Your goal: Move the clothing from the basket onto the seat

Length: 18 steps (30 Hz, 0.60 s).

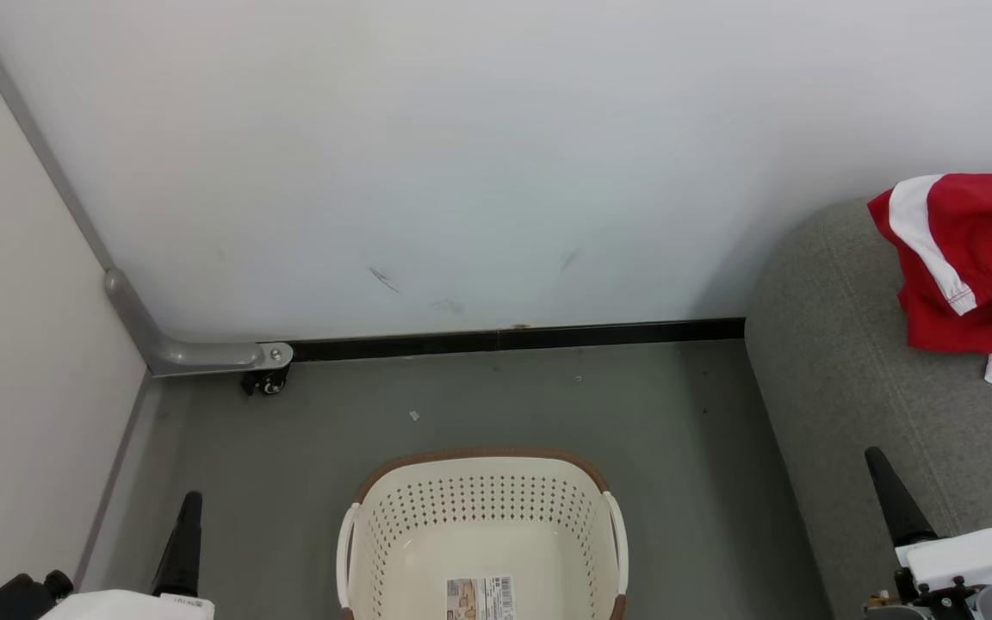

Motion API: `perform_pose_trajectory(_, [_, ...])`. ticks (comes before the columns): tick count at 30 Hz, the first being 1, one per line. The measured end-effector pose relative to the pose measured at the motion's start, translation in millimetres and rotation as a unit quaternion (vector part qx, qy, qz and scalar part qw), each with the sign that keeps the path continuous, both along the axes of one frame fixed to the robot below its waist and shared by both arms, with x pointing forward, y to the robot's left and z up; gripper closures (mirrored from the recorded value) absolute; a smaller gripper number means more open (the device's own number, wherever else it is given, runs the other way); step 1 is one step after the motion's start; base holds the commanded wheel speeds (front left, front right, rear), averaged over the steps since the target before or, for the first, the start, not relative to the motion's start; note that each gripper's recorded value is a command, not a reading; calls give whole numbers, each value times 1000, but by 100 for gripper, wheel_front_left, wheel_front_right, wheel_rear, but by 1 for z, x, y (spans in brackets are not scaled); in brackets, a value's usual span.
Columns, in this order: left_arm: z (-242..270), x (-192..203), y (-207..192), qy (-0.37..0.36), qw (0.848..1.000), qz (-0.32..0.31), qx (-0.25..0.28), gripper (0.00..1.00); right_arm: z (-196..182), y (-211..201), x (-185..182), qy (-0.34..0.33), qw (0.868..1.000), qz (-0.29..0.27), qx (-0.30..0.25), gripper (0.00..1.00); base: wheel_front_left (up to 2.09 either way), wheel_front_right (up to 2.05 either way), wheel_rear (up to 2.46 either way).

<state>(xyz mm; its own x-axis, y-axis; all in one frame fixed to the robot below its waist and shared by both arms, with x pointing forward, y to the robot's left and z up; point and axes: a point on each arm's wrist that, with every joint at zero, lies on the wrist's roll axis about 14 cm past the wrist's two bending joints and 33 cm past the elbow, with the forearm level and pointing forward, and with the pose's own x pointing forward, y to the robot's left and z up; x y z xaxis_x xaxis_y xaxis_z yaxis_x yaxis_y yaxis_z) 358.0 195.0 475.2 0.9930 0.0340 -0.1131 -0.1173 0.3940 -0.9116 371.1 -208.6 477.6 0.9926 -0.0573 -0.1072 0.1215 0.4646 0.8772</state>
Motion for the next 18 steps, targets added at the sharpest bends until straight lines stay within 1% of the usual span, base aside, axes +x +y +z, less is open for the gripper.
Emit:
perform_pose_trajectory(11, [-3, 4, -2, 3, 998, -2, -61, 100, 1, 0, 3, -6, 997, -2, 72, 100, 0, 0, 0])
perform_pose_trajectory(18, [1, 9, -4, -2, 995, -6, -98, 100, 0, 0, 2, -7, 993, -7, 116, 100, 0, 0, 0])
